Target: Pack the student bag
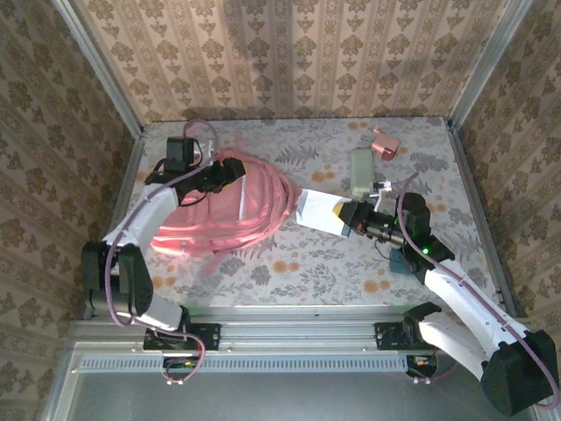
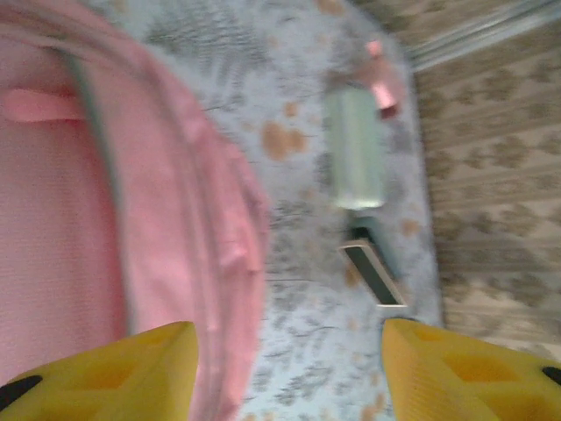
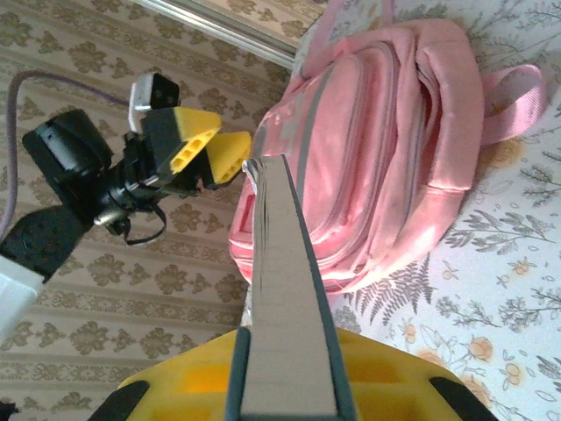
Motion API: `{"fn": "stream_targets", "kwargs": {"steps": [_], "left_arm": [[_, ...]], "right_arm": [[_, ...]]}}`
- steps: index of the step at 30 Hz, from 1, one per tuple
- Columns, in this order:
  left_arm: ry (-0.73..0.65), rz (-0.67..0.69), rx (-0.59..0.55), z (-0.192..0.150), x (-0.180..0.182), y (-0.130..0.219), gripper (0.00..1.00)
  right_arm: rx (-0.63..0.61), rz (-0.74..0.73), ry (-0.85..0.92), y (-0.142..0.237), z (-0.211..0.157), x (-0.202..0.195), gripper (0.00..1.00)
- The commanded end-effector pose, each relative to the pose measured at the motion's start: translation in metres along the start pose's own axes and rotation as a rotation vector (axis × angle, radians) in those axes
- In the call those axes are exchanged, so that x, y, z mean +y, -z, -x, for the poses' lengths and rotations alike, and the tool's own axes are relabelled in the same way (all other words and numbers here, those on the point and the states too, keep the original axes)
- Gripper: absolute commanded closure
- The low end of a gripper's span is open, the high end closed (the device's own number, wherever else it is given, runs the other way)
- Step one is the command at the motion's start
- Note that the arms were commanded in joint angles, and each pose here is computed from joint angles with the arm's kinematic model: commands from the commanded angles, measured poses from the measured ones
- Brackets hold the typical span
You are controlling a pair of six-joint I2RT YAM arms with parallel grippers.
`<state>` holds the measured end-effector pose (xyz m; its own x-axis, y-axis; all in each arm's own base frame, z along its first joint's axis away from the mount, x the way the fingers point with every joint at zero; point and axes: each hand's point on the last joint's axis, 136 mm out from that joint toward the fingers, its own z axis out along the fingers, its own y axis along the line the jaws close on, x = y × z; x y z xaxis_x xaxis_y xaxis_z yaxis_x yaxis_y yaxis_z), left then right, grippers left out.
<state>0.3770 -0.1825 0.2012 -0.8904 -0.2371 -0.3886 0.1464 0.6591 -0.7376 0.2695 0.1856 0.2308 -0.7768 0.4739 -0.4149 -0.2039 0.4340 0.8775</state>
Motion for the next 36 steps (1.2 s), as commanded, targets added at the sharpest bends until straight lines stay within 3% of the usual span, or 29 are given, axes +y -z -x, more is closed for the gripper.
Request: {"fn": "stream_targets", "kwargs": {"steps": [1, 11, 17, 24, 30, 32, 36], "left_arm": [[-0.001, 0.183, 0.075, -0.009, 0.042, -0.008, 0.41], [-0.027, 0.167, 0.181, -0.019, 0.043, -0.056, 0.43], [-0.059, 0.140, 0.226, -0.027, 0.033, -0.077, 0.64], [-0.143, 0.279, 0.325, -0.037, 0.045, -0.086, 0.65], [-0.360, 0.340, 0.370, -0.043, 0.017, -0.079, 0.95], [-0.421, 0.316, 0.380, -0.048, -0.002, -0.078, 1.00], [-0.546, 0.249, 0.375, -0.056, -0.046, -0.067, 1.00]], "right_arm": [[-0.025, -0.006, 0.040, 0.005, 0.003, 0.001, 1.00], [-0.011, -0.002, 0.047, 0.002, -0.001, -0.005, 1.00], [0.002, -0.005, 0.033, 0.001, -0.003, -0.011, 1.00], [0.001, -0.012, 0.039, 0.003, 0.000, -0.011, 1.00], [-0.049, -0.127, 0.050, 0.015, 0.011, -0.024, 1.00], [-0.075, -0.180, 0.057, 0.021, 0.014, -0.031, 1.00], [-0.107, -0.275, 0.079, 0.034, 0.018, -0.041, 1.00]]}}
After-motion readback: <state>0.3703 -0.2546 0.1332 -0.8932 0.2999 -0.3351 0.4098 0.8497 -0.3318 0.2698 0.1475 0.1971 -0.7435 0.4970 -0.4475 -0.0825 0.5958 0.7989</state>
